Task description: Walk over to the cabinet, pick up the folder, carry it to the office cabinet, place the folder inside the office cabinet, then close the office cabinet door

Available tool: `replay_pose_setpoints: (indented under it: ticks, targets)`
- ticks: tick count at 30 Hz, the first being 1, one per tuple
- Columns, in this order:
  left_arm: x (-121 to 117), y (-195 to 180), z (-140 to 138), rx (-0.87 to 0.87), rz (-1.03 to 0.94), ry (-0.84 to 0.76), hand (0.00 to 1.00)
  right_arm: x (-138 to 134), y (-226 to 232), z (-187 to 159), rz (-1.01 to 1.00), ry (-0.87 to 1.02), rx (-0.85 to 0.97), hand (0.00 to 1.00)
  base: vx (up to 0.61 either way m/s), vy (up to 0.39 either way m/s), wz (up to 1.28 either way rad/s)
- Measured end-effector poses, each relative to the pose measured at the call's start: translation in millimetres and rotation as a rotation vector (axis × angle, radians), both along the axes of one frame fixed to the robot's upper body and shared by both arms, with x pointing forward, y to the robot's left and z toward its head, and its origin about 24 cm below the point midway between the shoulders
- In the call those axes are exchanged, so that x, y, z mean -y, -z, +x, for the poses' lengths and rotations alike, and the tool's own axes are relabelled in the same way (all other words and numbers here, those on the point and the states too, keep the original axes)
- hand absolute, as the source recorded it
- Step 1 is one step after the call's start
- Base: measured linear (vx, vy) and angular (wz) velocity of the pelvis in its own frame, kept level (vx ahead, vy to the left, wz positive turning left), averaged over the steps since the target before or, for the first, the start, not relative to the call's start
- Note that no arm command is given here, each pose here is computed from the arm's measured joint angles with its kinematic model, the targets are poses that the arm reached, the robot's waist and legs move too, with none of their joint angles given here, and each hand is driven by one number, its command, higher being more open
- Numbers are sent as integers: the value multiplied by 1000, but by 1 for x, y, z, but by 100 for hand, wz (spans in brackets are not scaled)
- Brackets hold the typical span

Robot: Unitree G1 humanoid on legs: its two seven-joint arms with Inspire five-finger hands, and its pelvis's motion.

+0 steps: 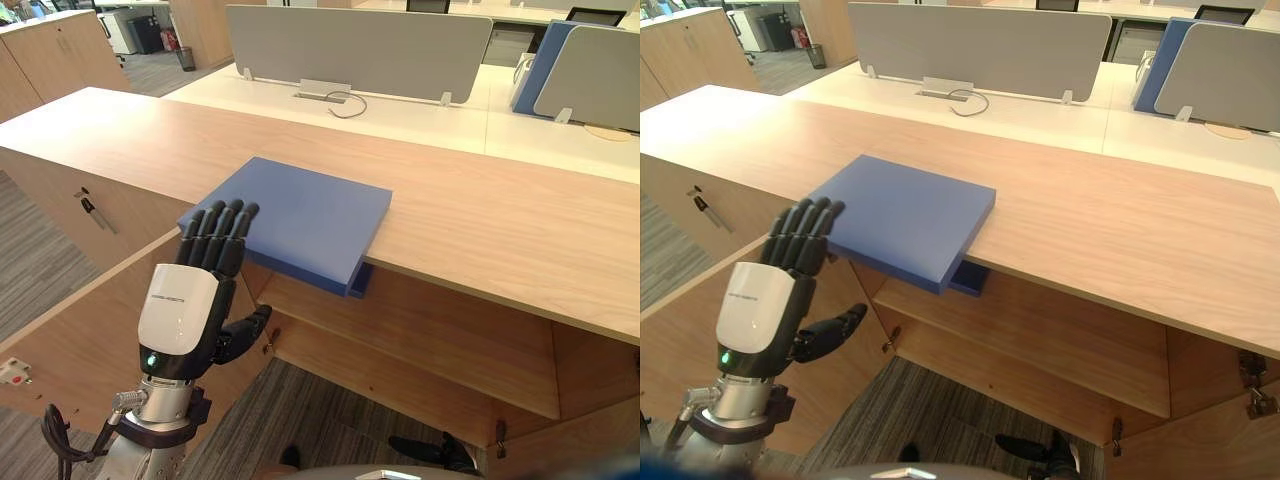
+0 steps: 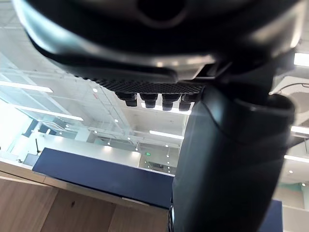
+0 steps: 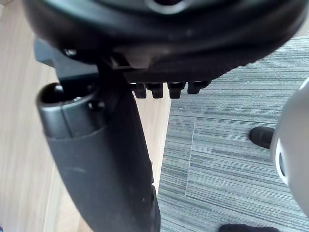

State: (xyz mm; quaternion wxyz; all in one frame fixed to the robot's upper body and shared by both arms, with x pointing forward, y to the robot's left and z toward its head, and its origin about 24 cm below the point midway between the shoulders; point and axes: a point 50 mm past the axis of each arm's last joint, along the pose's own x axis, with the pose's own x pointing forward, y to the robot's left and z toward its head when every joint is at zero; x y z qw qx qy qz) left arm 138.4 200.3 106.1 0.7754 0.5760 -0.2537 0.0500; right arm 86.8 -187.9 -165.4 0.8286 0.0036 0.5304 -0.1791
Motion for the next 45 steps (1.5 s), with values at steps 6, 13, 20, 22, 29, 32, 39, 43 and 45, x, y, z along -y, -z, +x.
replay_pose_setpoints:
  ticks: [6, 13, 20, 22, 29, 32, 39, 43, 45]
  targets:
    - [-5, -3, 4, 1, 110, 39, 100, 4, 1, -8, -8, 5, -16, 100, -35, -1, -5]
    - [-9, -10, 20, 55, 179, 60, 100, 7, 2, -13, -6, 3, -26, 100, -39, -2, -8]
    - [-14, -11, 33, 73, 256, 63, 100, 7, 2, -14, -6, -7, -30, 100, -31, -7, -10]
    - [-15, -9, 37, 69, 260, 57, 100, 7, 2, -16, -8, -9, -34, 100, -29, 2, -9]
    - [-29, 6, 56, 3, 310, 11, 100, 8, 2, -16, -16, -36, -38, 100, -31, -2, -7]
    - [-37, 9, 64, -13, 317, -33, 100, 7, 2, -16, -15, -38, -37, 100, -20, 1, -5]
    - [-48, 17, 82, -47, 326, -100, 100, 6, 2, -14, -15, -58, -33, 100, -1, 6, -10]
    - [-53, 20, 89, -65, 332, -130, 100, 5, 1, -11, -14, -79, -28, 100, 7, 6, -7]
    - [-55, 20, 93, -64, 333, -146, 0, 5, 1, -10, -10, -82, -25, 100, -1, 4, -4]
